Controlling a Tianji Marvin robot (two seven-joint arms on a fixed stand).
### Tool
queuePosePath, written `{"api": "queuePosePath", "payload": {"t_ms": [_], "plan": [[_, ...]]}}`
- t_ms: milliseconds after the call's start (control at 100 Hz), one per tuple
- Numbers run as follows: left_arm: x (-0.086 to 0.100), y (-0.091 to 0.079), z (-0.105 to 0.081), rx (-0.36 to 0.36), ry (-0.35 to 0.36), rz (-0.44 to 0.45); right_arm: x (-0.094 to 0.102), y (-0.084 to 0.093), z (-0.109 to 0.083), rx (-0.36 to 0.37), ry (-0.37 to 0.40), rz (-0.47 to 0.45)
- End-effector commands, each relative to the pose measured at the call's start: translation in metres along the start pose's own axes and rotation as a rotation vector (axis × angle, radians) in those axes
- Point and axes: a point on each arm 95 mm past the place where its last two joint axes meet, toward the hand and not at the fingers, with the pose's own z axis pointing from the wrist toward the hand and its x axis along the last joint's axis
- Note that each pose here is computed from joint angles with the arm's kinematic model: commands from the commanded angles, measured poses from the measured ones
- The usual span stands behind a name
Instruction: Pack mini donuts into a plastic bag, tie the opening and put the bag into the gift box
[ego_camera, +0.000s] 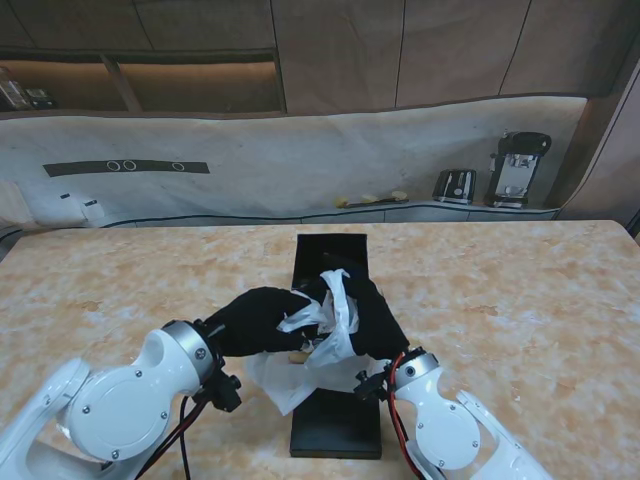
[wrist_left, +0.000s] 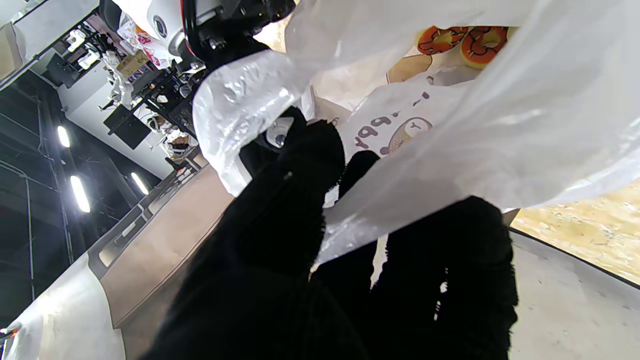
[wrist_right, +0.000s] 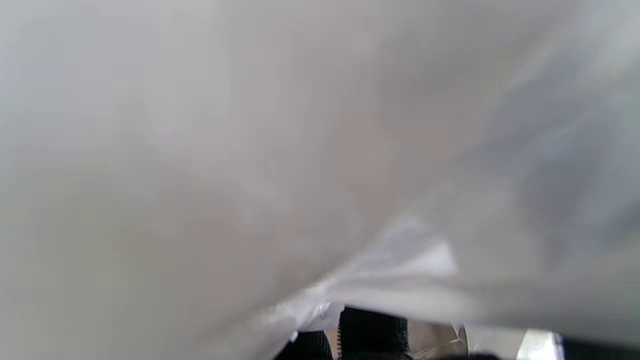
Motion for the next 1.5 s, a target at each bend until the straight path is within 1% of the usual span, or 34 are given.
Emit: {"api": "queuePosePath", "payload": {"t_ms": [0, 230, 470, 600, 730, 930, 1220, 1310, 1490], "plan": [[0.004, 0.004, -0.001, -0.028, 0.013, -0.002, 0.001, -0.009, 0.001, 0.016, -0.008, 0.017], [0.006, 0.009, 0.001, -0.048, 0.021, -0.017, 0.002, -0.018, 0.006, -0.004, -0.033, 0.058], [0.005, 0.011, 0.000, -0.069, 0.023, -0.023, 0.004, -0.024, 0.006, -0.081, -0.087, 0.134], [0.004, 0.011, -0.001, -0.072, 0.021, -0.027, 0.005, -0.028, 0.005, -0.104, -0.123, 0.187], [0.002, 0.011, -0.004, -0.065, 0.022, -0.025, 0.005, -0.029, 0.005, -0.113, -0.136, 0.200], [-0.003, 0.008, -0.007, -0.005, 0.029, -0.021, 0.006, -0.029, 0.005, -0.122, -0.144, 0.210], [-0.009, 0.000, -0.012, 0.149, 0.068, -0.030, 0.010, -0.030, 0.005, -0.140, -0.155, 0.233], [-0.011, -0.004, -0.015, 0.194, 0.066, -0.015, 0.010, -0.030, 0.005, -0.140, -0.153, 0.235], [-0.016, -0.010, -0.021, 0.249, 0.054, -0.001, 0.010, -0.030, 0.005, -0.143, -0.154, 0.238]]}}
